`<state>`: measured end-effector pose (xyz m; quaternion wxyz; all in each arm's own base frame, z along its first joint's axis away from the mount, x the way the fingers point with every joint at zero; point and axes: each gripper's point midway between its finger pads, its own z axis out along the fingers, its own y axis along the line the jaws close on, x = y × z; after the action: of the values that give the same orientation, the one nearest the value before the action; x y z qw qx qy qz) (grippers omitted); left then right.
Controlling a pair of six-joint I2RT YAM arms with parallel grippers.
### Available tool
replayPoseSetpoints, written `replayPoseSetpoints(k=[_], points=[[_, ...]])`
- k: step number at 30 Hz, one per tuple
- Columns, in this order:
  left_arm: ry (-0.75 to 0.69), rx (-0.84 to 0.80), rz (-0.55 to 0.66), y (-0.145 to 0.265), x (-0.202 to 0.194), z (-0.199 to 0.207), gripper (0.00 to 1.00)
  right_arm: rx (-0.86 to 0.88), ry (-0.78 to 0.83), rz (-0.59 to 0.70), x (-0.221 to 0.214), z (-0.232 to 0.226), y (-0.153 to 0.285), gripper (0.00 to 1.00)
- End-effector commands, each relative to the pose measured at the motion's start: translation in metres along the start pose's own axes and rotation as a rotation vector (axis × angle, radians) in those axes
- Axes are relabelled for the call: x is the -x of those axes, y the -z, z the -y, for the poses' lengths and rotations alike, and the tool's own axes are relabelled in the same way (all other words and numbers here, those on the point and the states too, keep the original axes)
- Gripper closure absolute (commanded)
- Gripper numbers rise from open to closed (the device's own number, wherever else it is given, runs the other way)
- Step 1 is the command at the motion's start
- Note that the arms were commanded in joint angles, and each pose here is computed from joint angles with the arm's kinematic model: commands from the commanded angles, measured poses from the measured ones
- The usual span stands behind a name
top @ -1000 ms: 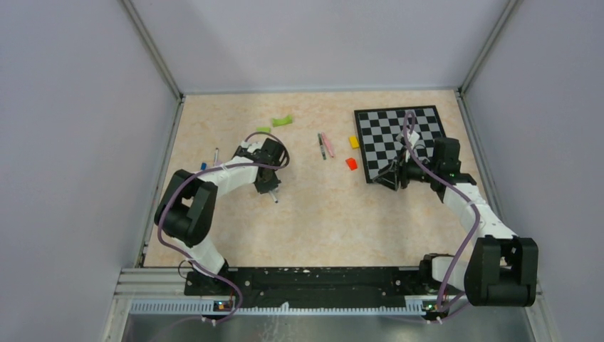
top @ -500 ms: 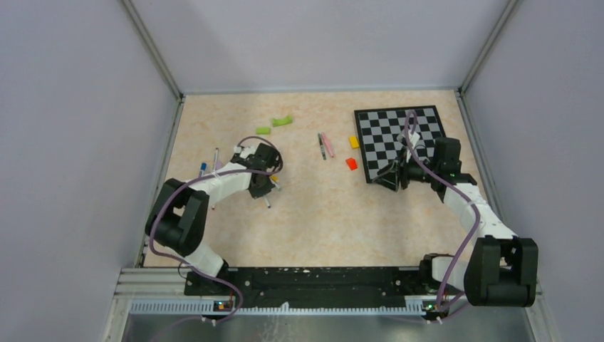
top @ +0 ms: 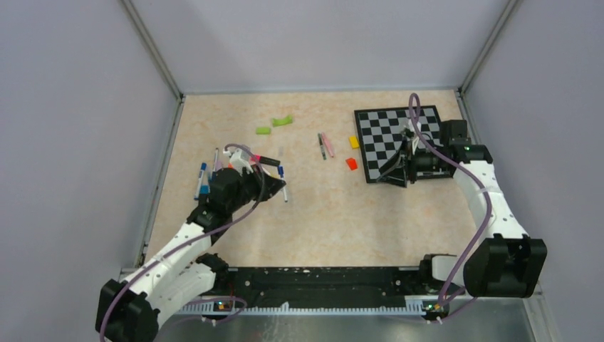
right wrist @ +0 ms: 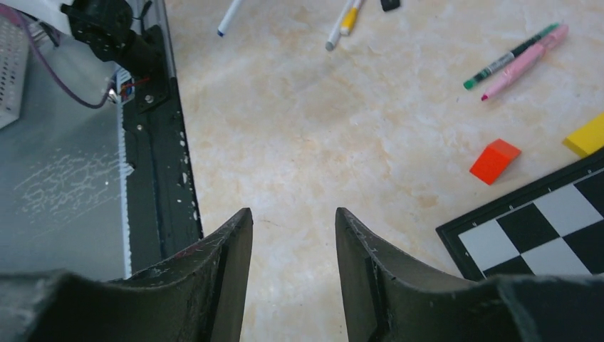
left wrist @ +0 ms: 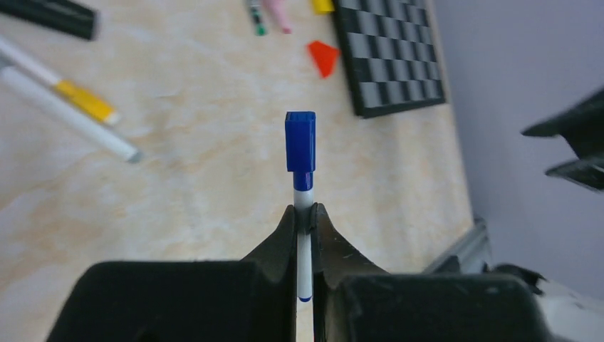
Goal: Open the pen caps
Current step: Pick up the pen from the center of the board.
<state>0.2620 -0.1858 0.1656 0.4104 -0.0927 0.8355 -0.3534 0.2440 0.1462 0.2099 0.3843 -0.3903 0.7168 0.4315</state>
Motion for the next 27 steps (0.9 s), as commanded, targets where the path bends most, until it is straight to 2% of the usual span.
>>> replayPoseSetpoints(k=[1, 5, 8, 16, 22, 27], points=[[-0.087, -0.587, 0.124, 0.039, 0.018, 0.104, 1.0, 0.117, 0.027, 0.045, 0.023, -0.045, 0.013, 0.54], [-0.114, -0.722, 0.165, 0.054, 0.023, 0.138, 1.0, 0.128, -0.013, 0.095, 0.037, -0.053, 0.012, 0.48], [-0.116, -0.761, 0.191, 0.057, 0.026, 0.158, 1.0, 0.139, -0.079, 0.123, 0.041, -0.055, 0.008, 0.47], [-0.118, -0.853, 0.28, 0.059, 0.02, 0.223, 1.0, 0.27, -0.122, 0.154, 0.062, -0.074, 0.0, 0.44], [-0.1, -0.848, 0.371, 0.052, 0.02, 0.249, 1.0, 0.35, -0.101, 0.14, 0.075, -0.091, -0.006, 0.42], [-0.081, -0.869, 0.389, 0.044, 0.012, 0.263, 1.0, 0.395, -0.105, 0.131, 0.075, -0.102, -0.01, 0.41]])
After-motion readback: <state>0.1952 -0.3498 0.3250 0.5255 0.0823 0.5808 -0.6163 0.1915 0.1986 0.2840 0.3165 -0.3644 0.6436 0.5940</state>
